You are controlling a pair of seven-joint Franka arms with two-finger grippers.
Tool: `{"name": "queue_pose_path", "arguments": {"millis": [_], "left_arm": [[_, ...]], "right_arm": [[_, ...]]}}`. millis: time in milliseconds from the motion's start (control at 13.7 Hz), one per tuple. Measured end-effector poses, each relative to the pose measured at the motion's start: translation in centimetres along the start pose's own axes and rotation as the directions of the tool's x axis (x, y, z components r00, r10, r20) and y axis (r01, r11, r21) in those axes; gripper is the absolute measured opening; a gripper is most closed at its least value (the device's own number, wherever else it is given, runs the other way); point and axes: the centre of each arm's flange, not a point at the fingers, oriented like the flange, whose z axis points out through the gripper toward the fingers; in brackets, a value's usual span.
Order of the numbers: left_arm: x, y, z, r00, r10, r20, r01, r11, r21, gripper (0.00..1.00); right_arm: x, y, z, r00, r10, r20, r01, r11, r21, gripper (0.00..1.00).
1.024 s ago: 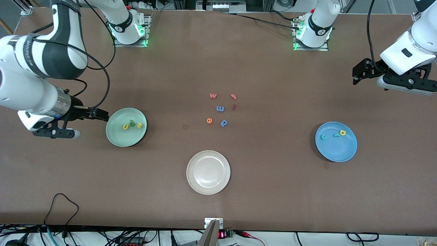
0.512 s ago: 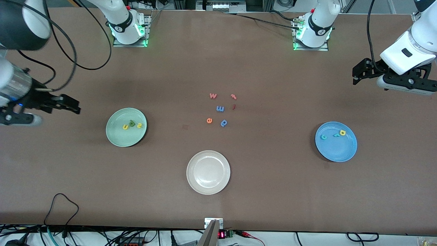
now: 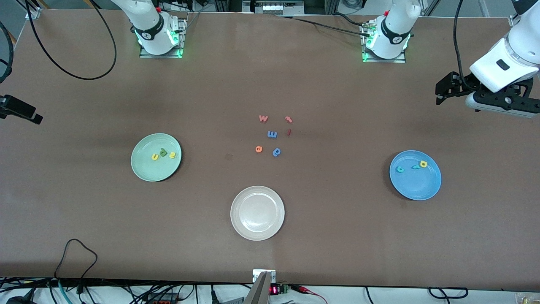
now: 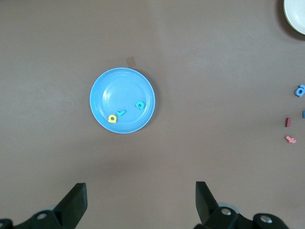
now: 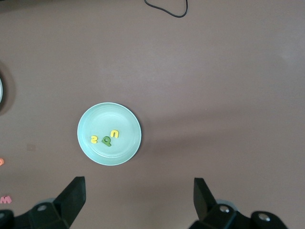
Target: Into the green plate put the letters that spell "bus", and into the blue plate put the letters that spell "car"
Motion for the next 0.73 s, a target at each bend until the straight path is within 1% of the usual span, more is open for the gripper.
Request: {"name": "queue_pose_path", "arguments": {"millis": [146, 366, 439, 585, 732], "left_arm": [[0.0, -0.1, -0.1, 1.000, -0.001, -0.002, 0.001, 1.000, 0.000, 1.00], [0.0, -0.1, -0.1, 1.000, -0.002, -0.003, 0.002, 1.000, 0.000, 1.00], [0.0, -0.1, -0.2, 1.000, -0.002, -0.003, 0.002, 1.000, 0.000, 1.00], [0.0, -0.1, -0.1, 1.000, -0.002, -0.003, 0.002, 1.000, 0.000, 1.00], [0.0, -0.1, -0.1, 1.000, -0.002, -0.003, 0.002, 1.000, 0.000, 1.00]], "right_arm": [[0.0, -0.6, 0.1, 0.999, -0.034, 0.004, 0.034, 0.999, -0.004, 1.00], [-0.6, -1.1, 1.6, 0.998, -0.051, 0.036, 0.052, 0.999, -0.010, 1.00], [-1.0, -0.9, 2.0, 0.998, -0.052, 0.036, 0.053, 0.999, -0.009, 1.00], [-2.2, -0.7, 2.7, 0.999, -0.053, 0.014, 0.053, 0.999, -0.004, 1.00], [-3.8, -0.4, 2.5, 0.999, -0.054, 0.005, 0.054, 0.999, 0.000, 1.00]]}}
